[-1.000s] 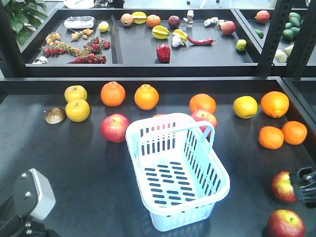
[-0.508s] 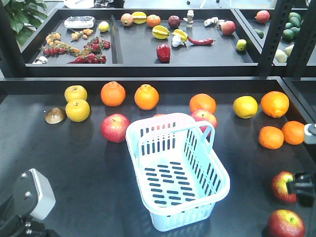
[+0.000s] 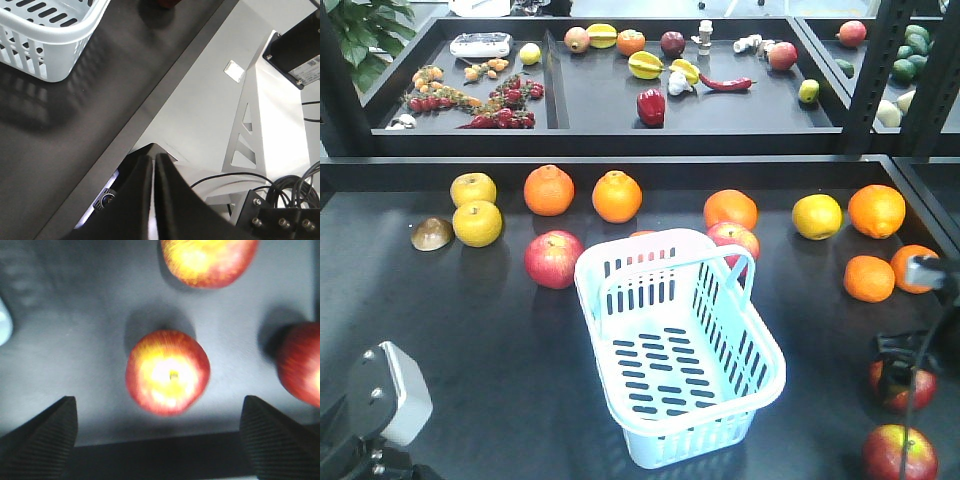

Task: Pick three apples into basket with both arms
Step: 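Reach the right gripper to the red apple nearest the robot and grasp it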

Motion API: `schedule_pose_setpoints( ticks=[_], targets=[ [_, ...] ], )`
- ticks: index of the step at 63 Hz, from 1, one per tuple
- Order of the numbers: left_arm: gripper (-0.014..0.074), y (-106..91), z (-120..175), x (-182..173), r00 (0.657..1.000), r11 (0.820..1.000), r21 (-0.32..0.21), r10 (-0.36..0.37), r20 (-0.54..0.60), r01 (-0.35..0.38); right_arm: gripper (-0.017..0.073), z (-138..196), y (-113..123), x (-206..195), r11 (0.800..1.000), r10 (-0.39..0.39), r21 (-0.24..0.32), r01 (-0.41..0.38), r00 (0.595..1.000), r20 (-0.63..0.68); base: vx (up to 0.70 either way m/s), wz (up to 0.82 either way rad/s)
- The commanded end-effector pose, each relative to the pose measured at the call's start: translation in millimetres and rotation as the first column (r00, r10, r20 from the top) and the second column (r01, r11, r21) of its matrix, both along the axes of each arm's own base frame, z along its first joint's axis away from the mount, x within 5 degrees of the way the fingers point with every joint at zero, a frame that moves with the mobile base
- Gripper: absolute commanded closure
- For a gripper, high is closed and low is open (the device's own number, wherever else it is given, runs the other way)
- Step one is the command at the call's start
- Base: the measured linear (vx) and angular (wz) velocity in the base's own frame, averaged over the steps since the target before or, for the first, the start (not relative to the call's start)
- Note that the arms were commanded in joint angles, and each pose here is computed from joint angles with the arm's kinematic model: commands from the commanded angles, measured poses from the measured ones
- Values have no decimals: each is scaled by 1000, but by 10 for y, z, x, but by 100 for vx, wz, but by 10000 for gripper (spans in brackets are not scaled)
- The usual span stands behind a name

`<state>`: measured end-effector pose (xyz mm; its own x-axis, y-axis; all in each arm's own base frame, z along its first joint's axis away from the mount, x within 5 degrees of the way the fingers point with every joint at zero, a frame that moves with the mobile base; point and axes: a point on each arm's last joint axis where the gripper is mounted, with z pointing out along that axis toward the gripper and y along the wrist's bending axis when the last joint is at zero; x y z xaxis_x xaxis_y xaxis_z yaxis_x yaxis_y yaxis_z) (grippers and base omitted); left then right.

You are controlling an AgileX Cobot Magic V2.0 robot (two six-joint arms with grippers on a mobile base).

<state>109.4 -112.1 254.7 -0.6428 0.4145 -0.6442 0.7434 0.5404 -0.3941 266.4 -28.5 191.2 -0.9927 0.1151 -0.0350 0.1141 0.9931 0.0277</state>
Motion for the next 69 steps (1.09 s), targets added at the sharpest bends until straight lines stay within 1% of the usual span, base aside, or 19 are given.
schedule_pose_setpoints(
  ticks=[1,13,21,33,46,59,65,69],
  targets=[
    [600,-28,116,18,999,998,-60,31,16,-30,-58,-4,-30,100,1000,2,-5,-2,999,34,0,0],
    [600,-28,115,15,999,998,-60,28,14,-28,-55,-280,-44,168,1000,3,-1,-3,999,-46,0,0],
    [600,-28,115,15,999,998,-60,28,14,-28,-53,-409,-48,202,1000,-2,2,2,998,-70,0,0],
    [600,-28,116,16,999,998,-61,29,14,-28,-47,-559,-54,226,1000,-2,3,3,994,-105,0,0],
    [600,-28,116,16,999,998,-61,29,14,-28,-39,-725,-78,234,1000,15,-14,-17,988,-154,0,0],
    [600,-28,116,16,999,998,-61,29,14,-28,-31,-901,-77,231,1000,17,-6,-19,978,-208,0,0],
    [600,-28,116,16,999,998,-61,29,14,-28,-20,-922,-75,228,999,31,-1,-32,976,-215,0,0],
    [600,-28,116,16,999,998,-61,29,14,-28,5,-893,-71,231,999,36,4,-37,978,-206,0,0]
  ],
)
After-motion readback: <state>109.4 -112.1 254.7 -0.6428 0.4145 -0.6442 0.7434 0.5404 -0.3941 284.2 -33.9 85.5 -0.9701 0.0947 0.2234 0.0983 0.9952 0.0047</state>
